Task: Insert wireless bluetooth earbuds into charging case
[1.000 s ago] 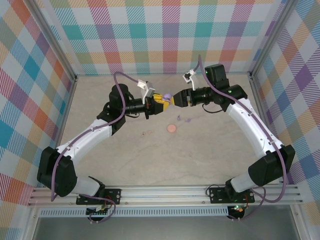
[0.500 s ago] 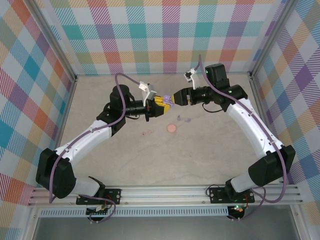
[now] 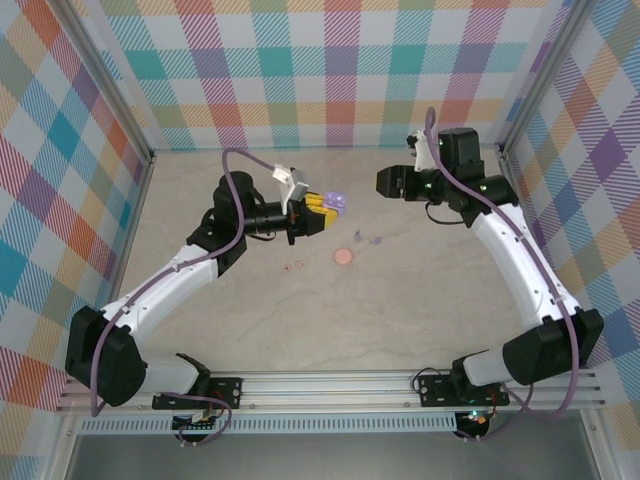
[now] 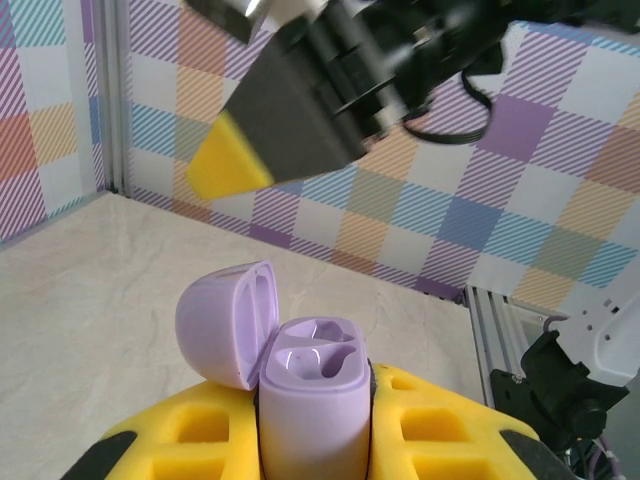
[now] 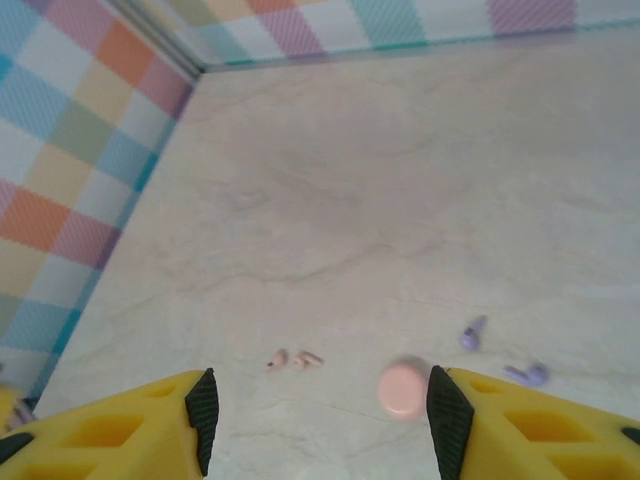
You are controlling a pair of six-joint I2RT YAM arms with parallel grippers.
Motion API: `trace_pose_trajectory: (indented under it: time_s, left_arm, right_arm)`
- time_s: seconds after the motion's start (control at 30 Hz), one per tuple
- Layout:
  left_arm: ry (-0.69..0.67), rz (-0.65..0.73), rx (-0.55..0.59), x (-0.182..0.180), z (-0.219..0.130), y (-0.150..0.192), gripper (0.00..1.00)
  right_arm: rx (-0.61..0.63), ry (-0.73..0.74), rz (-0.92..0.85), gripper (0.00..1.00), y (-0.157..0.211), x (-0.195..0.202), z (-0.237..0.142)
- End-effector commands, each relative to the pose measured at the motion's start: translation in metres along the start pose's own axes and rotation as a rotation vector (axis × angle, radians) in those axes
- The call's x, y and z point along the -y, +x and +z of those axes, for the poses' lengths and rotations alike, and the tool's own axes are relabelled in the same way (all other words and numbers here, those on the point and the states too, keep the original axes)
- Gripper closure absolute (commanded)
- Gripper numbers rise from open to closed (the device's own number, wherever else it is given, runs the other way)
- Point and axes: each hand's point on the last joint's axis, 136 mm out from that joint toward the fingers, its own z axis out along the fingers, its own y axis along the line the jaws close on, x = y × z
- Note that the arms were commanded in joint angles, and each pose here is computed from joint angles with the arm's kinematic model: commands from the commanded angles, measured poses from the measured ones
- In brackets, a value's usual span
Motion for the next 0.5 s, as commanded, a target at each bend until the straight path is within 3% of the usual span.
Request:
trace_pose_trajectory:
  time_s: [0.0,0.3,0.47]
  left_arm:
    - [0.028,0.014,0.044,0.015,-0.009,-0.016,0.90]
    - [0.016,0.010,0.093,0.026,-0.021,-0.029,0.90]
    - [0.009,0.007,0.106,0.030,-0.025,-0.032,0.90]
  right_arm:
    - [-0.122,0.134,0.116,0.42,0.028,0.042,0.020]
    - [-0.330,0.294,0.336,0.46,0.086,0.102,0.079]
    - [-0.381,0.355,0.476,0.56,0.109,0.122,0.105]
